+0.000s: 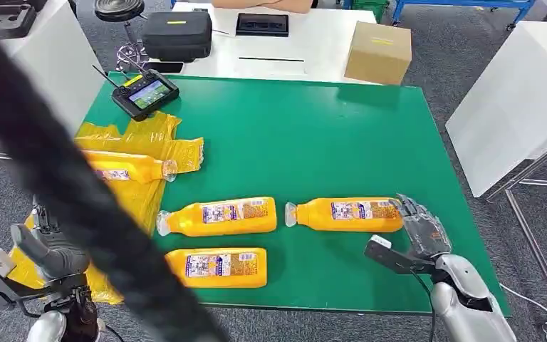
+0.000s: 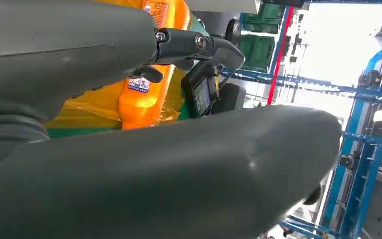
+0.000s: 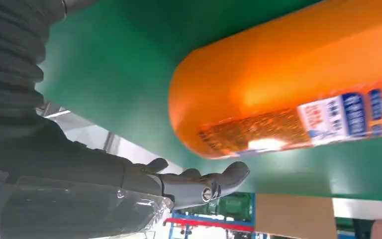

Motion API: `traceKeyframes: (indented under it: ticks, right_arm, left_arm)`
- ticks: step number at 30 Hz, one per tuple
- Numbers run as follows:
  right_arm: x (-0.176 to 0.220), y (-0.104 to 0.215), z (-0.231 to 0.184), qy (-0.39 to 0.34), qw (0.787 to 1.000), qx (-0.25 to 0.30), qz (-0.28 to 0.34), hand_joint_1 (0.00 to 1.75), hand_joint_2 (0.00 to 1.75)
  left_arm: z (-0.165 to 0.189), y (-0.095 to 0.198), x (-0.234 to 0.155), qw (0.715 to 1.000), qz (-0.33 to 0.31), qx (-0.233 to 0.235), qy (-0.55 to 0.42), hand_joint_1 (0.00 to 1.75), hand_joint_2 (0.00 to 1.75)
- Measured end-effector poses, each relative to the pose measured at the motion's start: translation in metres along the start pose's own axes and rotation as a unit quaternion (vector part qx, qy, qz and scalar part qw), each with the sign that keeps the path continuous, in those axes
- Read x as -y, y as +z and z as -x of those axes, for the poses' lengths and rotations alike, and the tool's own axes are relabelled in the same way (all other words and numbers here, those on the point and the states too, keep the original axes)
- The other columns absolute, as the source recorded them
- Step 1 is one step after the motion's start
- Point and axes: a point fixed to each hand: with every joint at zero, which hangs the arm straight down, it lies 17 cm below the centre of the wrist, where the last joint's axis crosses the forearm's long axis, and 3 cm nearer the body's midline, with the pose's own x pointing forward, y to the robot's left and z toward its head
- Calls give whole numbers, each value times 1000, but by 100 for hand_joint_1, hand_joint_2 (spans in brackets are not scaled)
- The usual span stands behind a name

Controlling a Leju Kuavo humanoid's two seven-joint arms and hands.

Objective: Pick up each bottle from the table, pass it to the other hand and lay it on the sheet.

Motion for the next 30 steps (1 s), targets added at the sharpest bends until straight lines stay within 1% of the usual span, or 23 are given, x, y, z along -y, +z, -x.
traceKeyframes:
  ticks: [12,18,30]
  right_arm:
    - [-13,-9,-12,4,1000,15,-22,0,175]
    - [-5,-19,-12,7,1000,21,-16,0,175]
    - [13,-52,-23,29,999,39,-12,0,175]
  left_arm:
    - [1,1,1,1000,2,-1,1,0,0]
    - [1,1,3,1000,2,-1,2,0,0]
    - [4,-2,8,1000,5,-2,11,0,0]
